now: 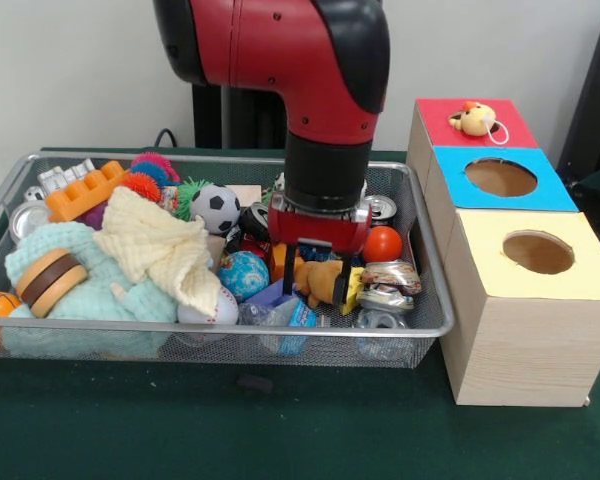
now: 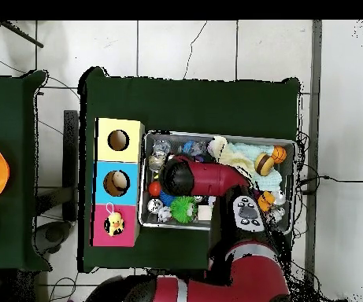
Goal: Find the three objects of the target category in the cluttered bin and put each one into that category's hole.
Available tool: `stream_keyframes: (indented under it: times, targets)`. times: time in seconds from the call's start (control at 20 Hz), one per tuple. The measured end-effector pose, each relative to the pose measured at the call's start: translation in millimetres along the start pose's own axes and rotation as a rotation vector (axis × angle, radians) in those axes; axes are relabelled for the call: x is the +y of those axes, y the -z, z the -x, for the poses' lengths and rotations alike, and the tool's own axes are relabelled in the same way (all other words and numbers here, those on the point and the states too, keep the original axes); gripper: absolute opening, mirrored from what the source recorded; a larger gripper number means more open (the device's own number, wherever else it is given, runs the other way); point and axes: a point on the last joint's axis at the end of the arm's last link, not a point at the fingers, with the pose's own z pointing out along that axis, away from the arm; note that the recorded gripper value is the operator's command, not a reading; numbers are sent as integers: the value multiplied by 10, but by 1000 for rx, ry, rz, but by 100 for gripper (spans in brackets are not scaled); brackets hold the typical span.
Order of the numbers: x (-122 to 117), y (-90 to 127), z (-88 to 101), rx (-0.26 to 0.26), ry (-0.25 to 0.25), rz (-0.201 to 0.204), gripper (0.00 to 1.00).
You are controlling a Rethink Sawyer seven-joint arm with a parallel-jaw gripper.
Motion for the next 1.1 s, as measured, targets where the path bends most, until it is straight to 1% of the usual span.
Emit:
stream_keyframes:
  times: [0.2,0.3,0.4,0.55,0.7,1.0,1.05,1.1]
  targets:
    - [-10,188,30,-15,0,-1,100]
    - [-13,249,52,-22,0,-2,100]
    - [-17,334,109,-34,-1,-3,100]
    - [-21,365,135,-41,-1,-3,100]
    - [-18,324,109,-34,-1,-3,100]
    - [-2,105,-56,8,1,-1,100]
    - [13,39,-122,24,3,0,100]
    - [18,23,-138,27,4,1,100]
